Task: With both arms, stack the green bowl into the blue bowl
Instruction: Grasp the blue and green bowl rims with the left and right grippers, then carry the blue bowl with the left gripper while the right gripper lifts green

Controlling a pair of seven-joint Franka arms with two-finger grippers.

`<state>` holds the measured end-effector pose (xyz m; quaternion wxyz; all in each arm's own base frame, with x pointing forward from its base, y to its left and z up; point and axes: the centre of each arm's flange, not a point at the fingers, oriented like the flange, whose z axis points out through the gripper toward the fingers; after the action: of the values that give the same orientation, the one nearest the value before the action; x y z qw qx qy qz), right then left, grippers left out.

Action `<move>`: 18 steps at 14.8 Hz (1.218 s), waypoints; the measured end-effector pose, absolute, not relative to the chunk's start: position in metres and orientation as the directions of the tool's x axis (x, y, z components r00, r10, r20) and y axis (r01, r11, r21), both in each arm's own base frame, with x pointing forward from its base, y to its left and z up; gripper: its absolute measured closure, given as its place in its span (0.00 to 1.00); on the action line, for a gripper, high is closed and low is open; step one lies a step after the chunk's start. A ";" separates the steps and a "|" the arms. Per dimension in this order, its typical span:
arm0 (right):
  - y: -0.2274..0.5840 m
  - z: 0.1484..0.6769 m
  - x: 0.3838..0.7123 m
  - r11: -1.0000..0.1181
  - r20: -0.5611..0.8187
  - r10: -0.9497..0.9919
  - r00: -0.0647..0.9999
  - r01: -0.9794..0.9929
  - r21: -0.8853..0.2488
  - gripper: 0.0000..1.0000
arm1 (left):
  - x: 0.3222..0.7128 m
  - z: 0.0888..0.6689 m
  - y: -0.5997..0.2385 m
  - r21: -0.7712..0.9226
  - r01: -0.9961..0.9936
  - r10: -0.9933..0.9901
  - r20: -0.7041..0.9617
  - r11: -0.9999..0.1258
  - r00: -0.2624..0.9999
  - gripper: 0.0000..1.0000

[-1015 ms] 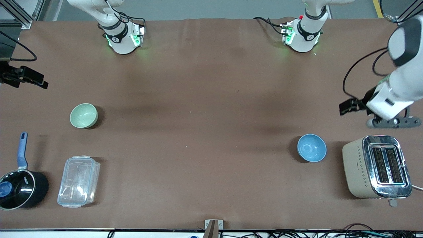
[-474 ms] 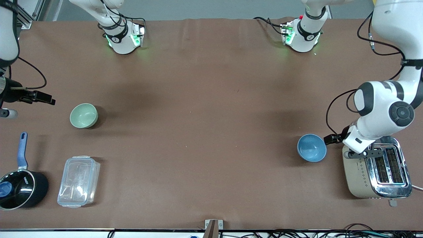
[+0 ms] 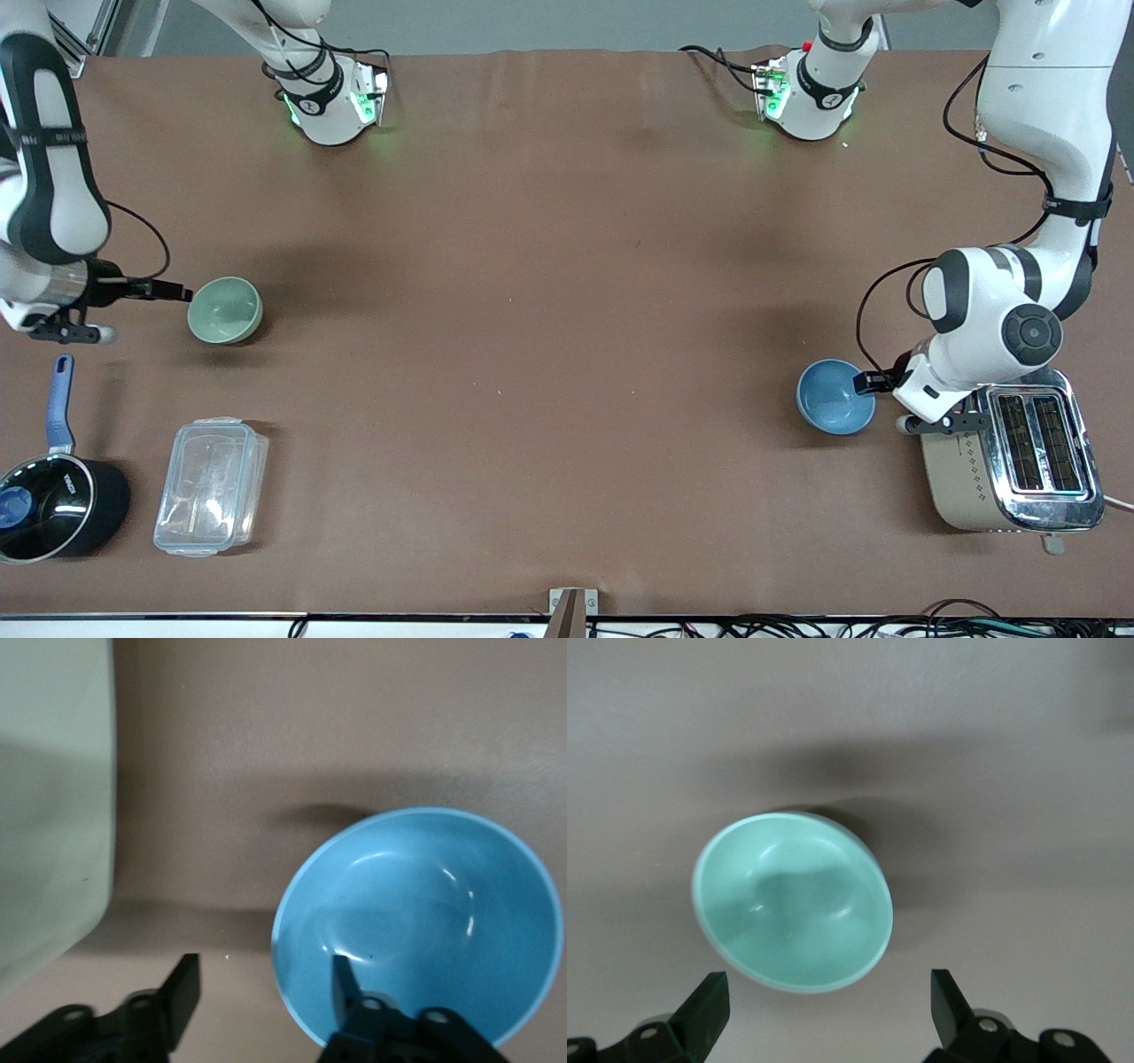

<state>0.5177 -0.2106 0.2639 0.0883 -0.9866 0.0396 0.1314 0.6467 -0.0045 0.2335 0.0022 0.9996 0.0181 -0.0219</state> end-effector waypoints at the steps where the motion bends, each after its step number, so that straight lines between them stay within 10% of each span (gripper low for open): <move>1: -0.217 0.239 0.513 -0.977 -0.289 -0.041 0.956 -0.099 -0.189 0.00 | 0.647 0.228 -0.006 0.004 0.035 0.035 -0.050 -0.999 0.998 0.50; 6: -0.228 0.175 0.497 -0.956 -0.334 0.026 0.942 -0.074 -0.284 0.08 | 0.657 0.220 -0.021 0.015 0.015 0.014 -0.048 -1.000 0.999 0.94; 14: -0.228 0.182 0.505 -0.956 -0.317 0.033 0.948 -0.063 -0.288 0.87 | 0.651 0.298 -0.194 0.136 0.091 0.083 -0.067 -0.986 0.994 0.95; 18: -0.225 0.202 0.514 -0.953 -0.310 0.048 0.949 -0.050 -0.300 0.95 | 0.603 0.289 -0.317 0.133 0.198 0.180 -0.136 -0.971 0.974 0.95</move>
<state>0.5139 -0.2247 0.2022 0.1540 -0.9752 0.0005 0.1591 0.6032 -0.3170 0.2888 0.0728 0.9909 0.0954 -0.0614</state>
